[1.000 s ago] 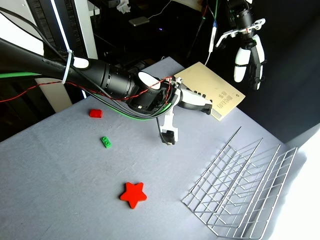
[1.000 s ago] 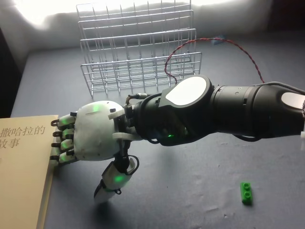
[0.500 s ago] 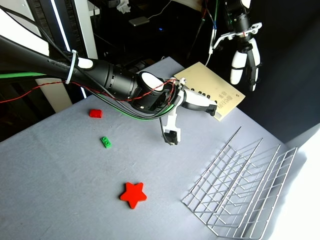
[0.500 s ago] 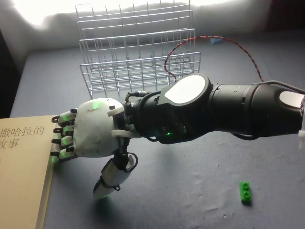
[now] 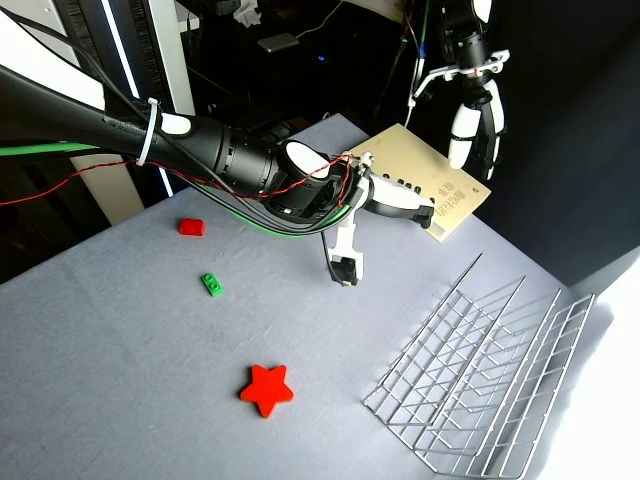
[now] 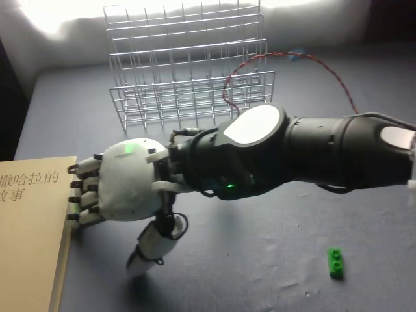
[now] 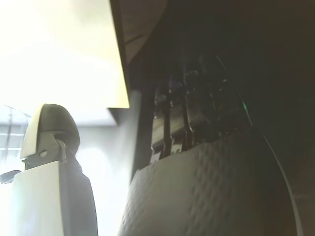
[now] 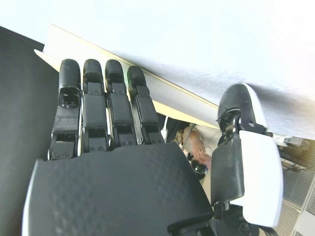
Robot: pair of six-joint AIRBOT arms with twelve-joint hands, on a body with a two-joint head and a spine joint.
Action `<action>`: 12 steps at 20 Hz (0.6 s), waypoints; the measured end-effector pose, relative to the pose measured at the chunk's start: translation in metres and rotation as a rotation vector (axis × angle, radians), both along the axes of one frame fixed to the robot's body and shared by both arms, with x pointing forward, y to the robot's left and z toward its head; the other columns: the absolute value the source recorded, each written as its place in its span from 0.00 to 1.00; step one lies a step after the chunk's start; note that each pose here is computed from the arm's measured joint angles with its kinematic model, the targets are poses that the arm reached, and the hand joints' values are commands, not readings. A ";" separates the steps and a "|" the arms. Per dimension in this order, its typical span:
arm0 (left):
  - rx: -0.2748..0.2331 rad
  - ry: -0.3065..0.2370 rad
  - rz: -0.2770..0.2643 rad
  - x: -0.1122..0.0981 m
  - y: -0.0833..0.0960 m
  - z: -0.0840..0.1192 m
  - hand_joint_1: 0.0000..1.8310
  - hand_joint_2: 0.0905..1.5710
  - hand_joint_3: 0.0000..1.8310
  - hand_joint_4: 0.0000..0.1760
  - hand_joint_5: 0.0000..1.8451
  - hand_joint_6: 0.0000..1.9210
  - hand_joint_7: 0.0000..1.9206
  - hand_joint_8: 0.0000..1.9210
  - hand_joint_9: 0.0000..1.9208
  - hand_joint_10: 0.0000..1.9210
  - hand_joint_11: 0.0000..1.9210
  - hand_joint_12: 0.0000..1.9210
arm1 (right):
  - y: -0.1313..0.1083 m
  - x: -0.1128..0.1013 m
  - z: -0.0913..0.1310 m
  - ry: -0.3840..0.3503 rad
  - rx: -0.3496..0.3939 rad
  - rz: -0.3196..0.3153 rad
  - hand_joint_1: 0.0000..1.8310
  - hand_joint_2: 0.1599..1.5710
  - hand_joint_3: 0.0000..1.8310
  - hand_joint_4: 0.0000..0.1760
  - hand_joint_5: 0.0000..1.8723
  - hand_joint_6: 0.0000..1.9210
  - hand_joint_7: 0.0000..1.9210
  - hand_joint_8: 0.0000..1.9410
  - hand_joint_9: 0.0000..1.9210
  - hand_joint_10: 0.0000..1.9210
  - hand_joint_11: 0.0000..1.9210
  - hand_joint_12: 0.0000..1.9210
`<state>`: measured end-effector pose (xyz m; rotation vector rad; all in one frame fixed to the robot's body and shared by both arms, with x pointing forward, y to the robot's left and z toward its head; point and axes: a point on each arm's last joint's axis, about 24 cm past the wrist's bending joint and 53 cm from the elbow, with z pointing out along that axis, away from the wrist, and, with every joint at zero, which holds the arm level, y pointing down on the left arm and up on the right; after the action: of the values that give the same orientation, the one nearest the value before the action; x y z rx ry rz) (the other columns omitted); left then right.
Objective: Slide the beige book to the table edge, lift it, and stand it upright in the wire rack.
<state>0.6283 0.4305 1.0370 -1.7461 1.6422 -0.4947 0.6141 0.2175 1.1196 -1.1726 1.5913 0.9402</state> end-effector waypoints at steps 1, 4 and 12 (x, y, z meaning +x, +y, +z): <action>-0.002 0.004 0.010 -0.001 0.002 -0.001 0.42 0.63 0.00 0.00 0.13 0.00 0.14 0.00 0.14 0.00 0.00 0.37 | -0.006 0.001 -0.002 0.003 -0.003 -0.004 0.05 0.64 0.00 0.00 0.13 0.00 0.15 0.00 0.16 0.00 0.00 0.46; -0.010 0.013 0.024 -0.005 0.001 -0.004 0.41 0.63 0.00 0.00 0.13 0.00 0.15 0.00 0.14 0.00 0.00 0.40 | -0.024 0.003 -0.001 -0.002 -0.010 -0.023 0.05 0.64 0.00 0.00 0.14 0.00 0.16 0.00 0.17 0.00 0.00 0.45; -0.103 0.050 0.069 -0.017 -0.019 -0.020 0.40 0.63 0.00 0.00 0.13 0.00 0.16 0.00 0.15 0.00 0.00 0.43 | -0.070 0.014 0.048 -0.075 0.022 -0.075 0.04 0.64 0.00 0.00 0.14 0.00 0.16 0.00 0.17 0.00 0.00 0.46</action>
<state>0.6114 0.4116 1.0168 -1.8984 1.6097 -0.5148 0.6276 0.1472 1.1674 -1.1123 1.5508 0.8539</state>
